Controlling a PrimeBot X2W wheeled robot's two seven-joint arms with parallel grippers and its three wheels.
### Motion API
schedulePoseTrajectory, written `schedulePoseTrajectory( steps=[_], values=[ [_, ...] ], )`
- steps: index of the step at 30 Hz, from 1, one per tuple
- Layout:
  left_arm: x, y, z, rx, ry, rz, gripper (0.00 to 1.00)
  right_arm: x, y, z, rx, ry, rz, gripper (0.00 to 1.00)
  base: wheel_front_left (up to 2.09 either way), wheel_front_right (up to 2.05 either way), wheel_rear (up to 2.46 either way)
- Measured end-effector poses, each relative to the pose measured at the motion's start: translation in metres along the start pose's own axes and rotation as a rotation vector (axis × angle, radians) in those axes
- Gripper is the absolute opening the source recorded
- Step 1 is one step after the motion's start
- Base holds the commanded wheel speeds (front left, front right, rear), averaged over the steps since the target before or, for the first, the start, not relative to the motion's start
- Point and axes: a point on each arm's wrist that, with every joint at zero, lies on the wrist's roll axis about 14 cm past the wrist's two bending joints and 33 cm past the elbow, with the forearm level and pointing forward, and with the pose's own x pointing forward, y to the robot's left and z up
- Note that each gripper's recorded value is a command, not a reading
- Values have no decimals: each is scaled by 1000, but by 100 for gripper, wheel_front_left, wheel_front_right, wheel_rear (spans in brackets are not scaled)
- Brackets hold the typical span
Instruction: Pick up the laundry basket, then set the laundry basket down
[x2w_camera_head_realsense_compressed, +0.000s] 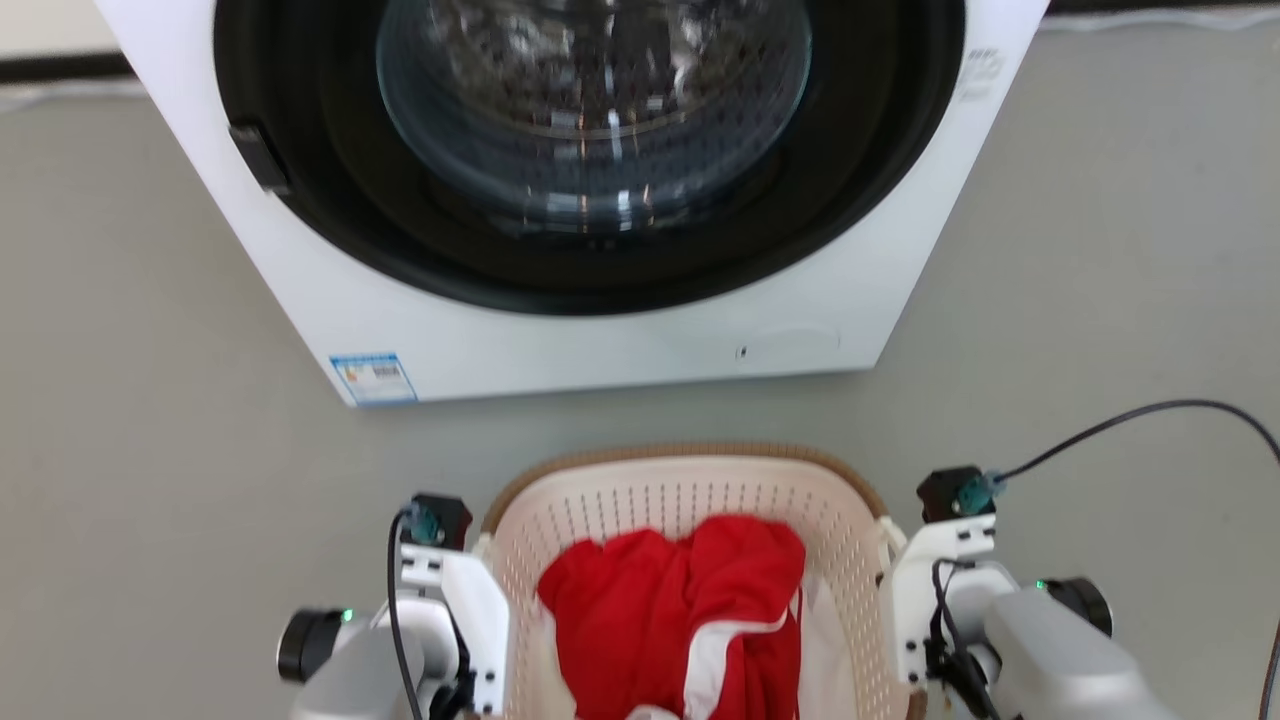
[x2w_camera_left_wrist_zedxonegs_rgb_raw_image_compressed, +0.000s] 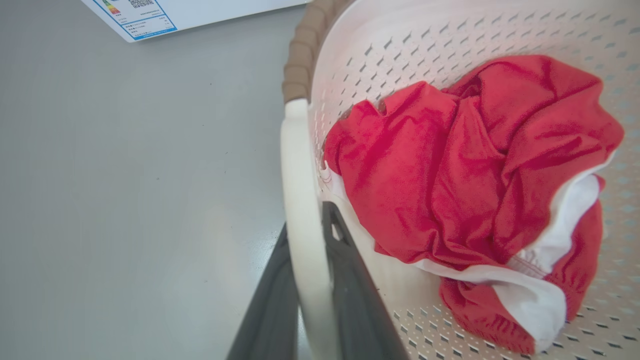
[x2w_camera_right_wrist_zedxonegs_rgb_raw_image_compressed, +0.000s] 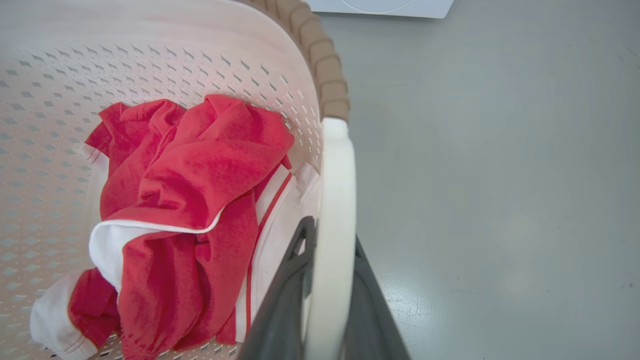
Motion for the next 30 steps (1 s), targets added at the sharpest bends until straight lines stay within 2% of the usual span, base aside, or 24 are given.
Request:
schedulePoseTrajectory(
  steps=[12,30],
  values=[
    [-34,-16,-13,4,-37,0,0,-35,9,-8,1,-47,2,0,0,0,0],
    [-43,-15,-14,-4,-42,13,0,-38,16,-13,-2,-31,21,0,0,0,0]
  ],
)
